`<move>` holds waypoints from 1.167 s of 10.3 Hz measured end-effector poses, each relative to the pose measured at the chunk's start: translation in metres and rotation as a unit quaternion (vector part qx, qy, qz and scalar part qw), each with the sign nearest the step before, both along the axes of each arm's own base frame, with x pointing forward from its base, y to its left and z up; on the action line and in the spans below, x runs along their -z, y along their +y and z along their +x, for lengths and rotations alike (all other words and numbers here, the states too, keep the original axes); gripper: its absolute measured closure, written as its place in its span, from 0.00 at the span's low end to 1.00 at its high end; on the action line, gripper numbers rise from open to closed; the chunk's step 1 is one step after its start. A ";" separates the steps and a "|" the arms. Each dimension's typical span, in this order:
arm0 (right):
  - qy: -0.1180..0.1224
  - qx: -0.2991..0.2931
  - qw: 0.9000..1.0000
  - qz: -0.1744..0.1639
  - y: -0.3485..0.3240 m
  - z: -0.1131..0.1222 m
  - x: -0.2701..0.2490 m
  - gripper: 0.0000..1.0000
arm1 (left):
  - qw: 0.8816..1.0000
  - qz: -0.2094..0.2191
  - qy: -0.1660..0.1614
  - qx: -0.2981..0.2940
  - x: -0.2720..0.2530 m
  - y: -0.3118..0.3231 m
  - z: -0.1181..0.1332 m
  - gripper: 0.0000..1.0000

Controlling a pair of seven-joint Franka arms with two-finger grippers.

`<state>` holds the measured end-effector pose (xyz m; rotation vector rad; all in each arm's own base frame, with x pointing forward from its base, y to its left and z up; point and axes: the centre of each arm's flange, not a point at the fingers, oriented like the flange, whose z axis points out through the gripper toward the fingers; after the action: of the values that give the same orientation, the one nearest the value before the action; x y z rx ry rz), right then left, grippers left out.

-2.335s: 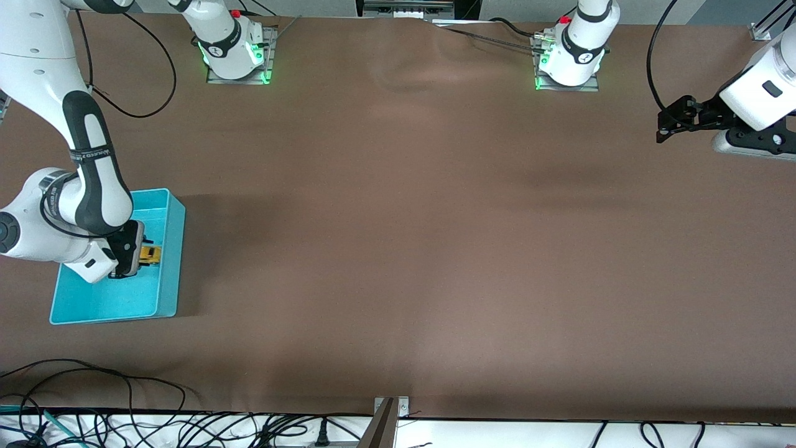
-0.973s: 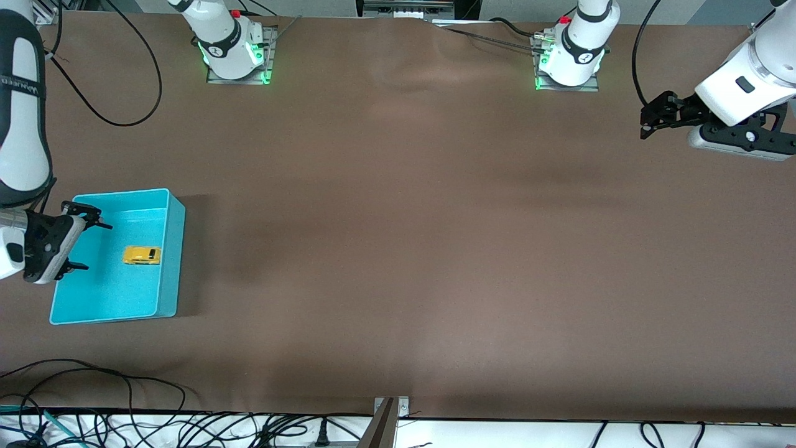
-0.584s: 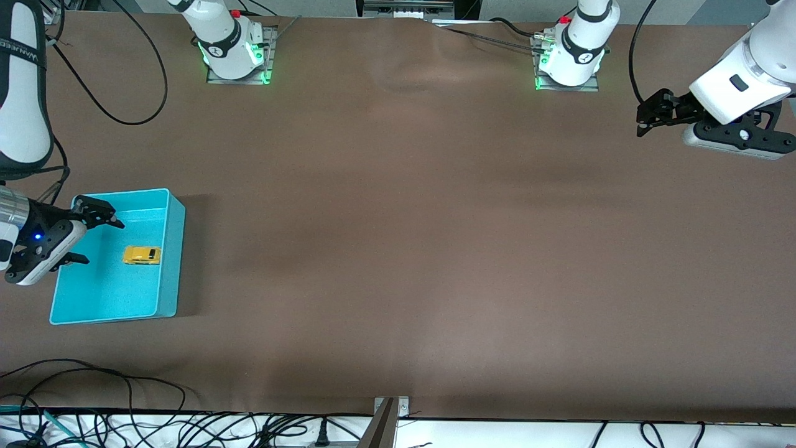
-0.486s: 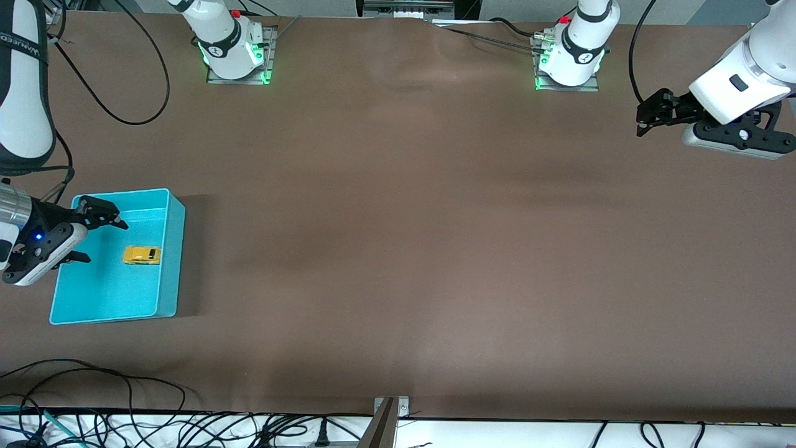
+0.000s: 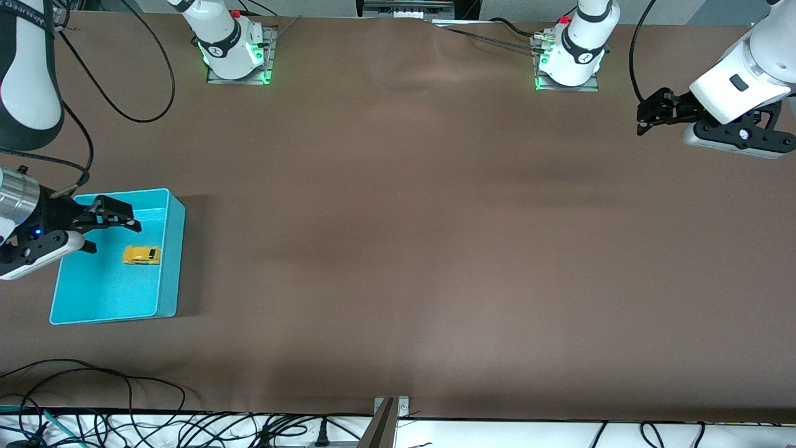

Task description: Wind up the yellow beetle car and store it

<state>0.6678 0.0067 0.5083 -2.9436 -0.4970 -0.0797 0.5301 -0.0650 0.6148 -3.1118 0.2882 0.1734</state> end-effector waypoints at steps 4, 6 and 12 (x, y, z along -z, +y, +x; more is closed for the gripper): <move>0.028 0.111 0.993 -0.039 0.021 -0.028 -0.016 0.00 | 1.000 0.000 0.003 -0.002 0.000 0.002 0.000 0.00; 0.040 0.149 0.987 -0.055 0.038 -0.051 -0.016 0.00 | 1.000 0.001 0.005 -0.001 0.001 0.001 -0.001 0.00; 0.045 0.195 0.976 -0.080 0.070 -0.097 -0.032 0.00 | 1.000 0.001 0.006 0.000 0.001 0.001 -0.001 0.00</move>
<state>0.5710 0.0768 0.5399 -3.1409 0.0983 0.0508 0.5286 -0.0644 0.6142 -3.1105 0.2866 0.1918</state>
